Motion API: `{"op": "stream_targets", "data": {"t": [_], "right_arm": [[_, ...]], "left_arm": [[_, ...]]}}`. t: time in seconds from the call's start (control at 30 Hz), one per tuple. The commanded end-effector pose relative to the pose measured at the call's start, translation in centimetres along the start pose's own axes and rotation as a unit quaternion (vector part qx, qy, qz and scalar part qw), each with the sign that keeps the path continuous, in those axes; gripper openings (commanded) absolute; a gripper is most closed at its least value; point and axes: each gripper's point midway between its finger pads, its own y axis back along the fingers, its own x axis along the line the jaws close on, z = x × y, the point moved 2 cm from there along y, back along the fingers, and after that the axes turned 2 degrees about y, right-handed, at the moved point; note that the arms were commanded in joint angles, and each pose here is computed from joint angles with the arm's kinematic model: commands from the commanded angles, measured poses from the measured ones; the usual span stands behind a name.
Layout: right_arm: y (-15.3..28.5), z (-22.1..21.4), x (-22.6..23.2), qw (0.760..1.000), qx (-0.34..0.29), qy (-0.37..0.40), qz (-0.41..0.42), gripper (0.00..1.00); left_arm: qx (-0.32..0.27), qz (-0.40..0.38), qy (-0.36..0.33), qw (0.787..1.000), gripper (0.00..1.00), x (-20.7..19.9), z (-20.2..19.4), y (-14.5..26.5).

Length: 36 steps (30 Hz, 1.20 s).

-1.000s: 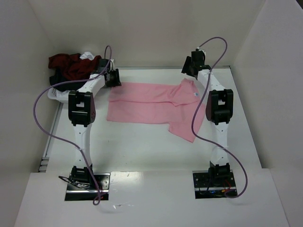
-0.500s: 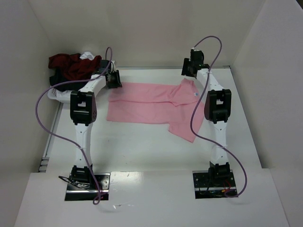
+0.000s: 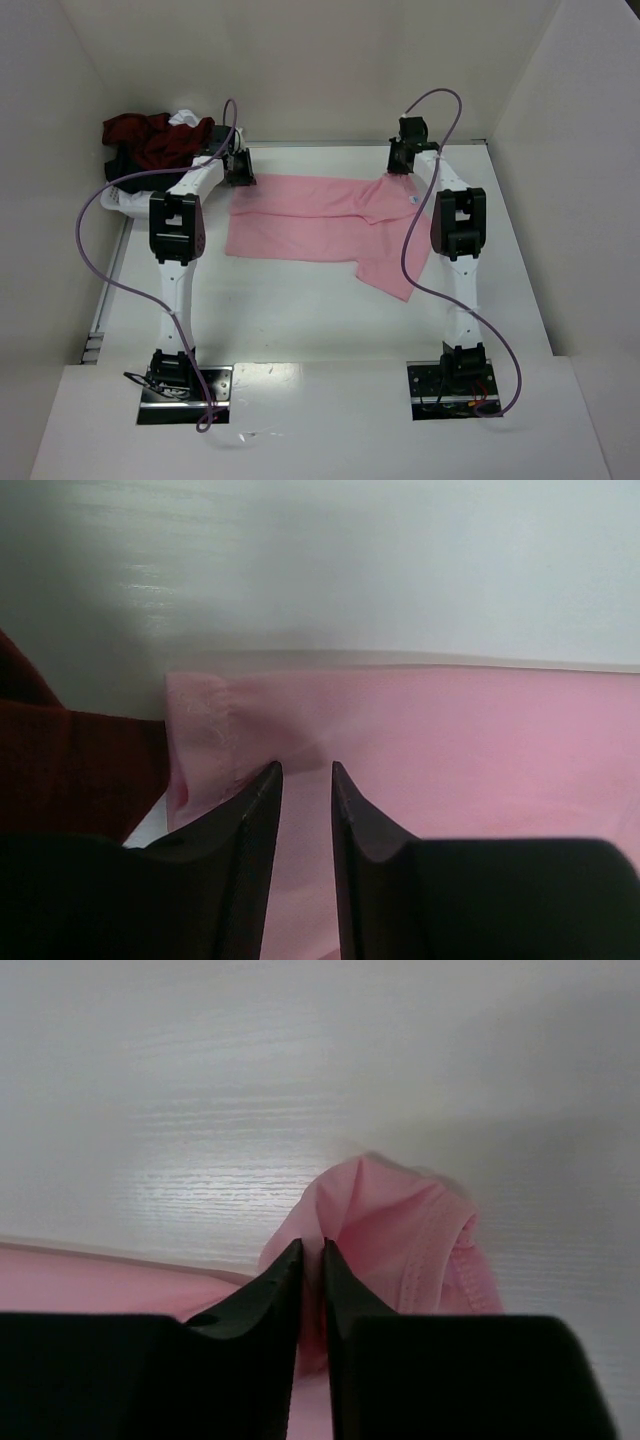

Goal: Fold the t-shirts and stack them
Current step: Fold the flattened tshirt in 1/3 of the way

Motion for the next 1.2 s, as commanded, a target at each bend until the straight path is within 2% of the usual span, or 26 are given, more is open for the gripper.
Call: {"op": "stream_targets", "data": {"t": [0.0, 0.07, 0.17, 0.27, 0.53, 0.93, 0.97, 1.03, 1.07, 1.13, 1.17], "right_arm": [[-0.4, -0.7, -0.5, 1.000, 0.006, -0.004, -0.010, 0.14], [-0.2, -0.7, -1.2, 0.999, 0.003, -0.008, -0.032, 0.05], [0.0, -0.9, -2.3, 0.998, 0.002, -0.018, -0.068, 0.00], [0.9, -1.0, -2.9, 0.997, 0.003, -0.030, -0.076, 0.00], [2.2, -1.2, -5.9, 0.992, -0.012, -0.065, -0.112, 0.00], [4.9, 0.5, -7.5, 0.988, -0.044, -0.100, -0.113, 0.00], [4.7, 0.3, -7.3, 0.989, -0.043, -0.100, -0.104, 0.00], [4.6, 0.3, -6.9, 0.990, -0.040, -0.099, -0.091, 0.09], [4.6, 0.2, -6.5, 0.991, -0.038, -0.099, -0.081, 0.12], [5.0, 0.7, -6.3, 0.991, -0.042, -0.104, -0.075, 0.22], [5.7, 1.3, -5.9, 0.991, -0.049, -0.104, -0.063, 0.31]], "left_arm": [[-0.001, -0.006, 0.000, 1.000, 0.34, 0.1, 0.5, -0.5], [-0.001, -0.006, 0.000, 1.000, 0.31, 0.1, 0.5, -0.5], [0.007, -0.001, 0.006, 1.000, 0.28, 0.8, 0.3, -0.7], [0.010, 0.000, 0.006, 1.000, 0.23, 0.8, 0.4, -1.1], [0.014, 0.006, 0.007, 1.000, 0.19, 1.1, 0.2, -1.3], [0.028, 0.010, 0.009, 1.000, 0.18, 1.4, -0.6, -2.1], [0.028, 0.010, 0.009, 1.000, 0.21, 1.4, -0.6, -2.1], [0.025, -0.003, 0.009, 1.000, 0.25, 0.9, -0.2, -1.9], [0.025, -0.008, 0.004, 1.000, 0.35, 0.7, 0.0, -1.6], [0.013, -0.022, 0.001, 1.000, 0.43, -0.1, 1.1, -0.9], [0.004, -0.024, -0.001, 1.000, 0.46, -0.4, 1.8, -0.4]]}}
